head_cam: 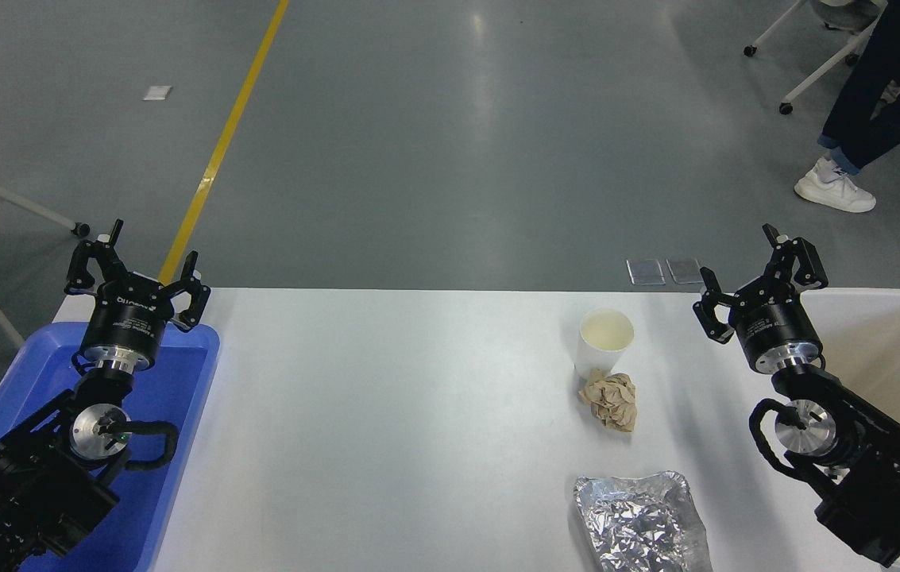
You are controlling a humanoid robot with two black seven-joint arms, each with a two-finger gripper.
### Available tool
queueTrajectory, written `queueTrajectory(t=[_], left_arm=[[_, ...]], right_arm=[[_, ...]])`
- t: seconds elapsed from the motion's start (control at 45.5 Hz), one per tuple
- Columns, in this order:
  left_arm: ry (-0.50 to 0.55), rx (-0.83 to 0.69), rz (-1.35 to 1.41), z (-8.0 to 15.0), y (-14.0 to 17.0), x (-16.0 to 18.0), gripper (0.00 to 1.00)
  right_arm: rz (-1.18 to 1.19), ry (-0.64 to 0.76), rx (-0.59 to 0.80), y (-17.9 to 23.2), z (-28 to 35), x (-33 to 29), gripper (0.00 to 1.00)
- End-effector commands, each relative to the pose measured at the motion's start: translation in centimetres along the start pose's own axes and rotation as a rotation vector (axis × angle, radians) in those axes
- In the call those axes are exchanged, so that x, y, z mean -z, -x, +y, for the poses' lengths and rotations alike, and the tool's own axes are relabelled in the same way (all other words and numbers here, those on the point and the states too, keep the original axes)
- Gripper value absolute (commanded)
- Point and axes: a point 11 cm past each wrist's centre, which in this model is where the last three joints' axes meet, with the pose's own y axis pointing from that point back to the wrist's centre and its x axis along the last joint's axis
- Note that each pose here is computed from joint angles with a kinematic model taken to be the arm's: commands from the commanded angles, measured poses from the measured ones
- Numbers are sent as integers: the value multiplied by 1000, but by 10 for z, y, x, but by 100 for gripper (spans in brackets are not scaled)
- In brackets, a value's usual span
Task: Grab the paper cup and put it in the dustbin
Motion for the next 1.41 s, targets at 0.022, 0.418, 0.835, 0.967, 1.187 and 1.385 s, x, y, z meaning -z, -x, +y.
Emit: queueTrajectory(t=[0.022, 0.418, 0.835, 0.967, 1.187, 1.385], left_arm=[[0, 0, 0, 0, 0, 0, 98], [0, 0, 0, 0, 0, 0, 98], [-4, 2, -2, 0, 0, 1, 98], [-5, 2, -3, 0, 0, 0, 98], [-4, 2, -3, 0, 0, 0, 98], [-4, 2, -2, 0, 0, 1, 98]], right_arm=[[8, 0, -4, -4, 1, 3, 100], [208, 125, 22, -23, 11, 29, 100], [743, 468, 135, -36, 10, 108, 100], [967, 582, 218, -10, 4, 153, 100], [1117, 750, 423, 61, -8, 169, 100], [1322, 1108, 656, 127, 2, 175, 100]])
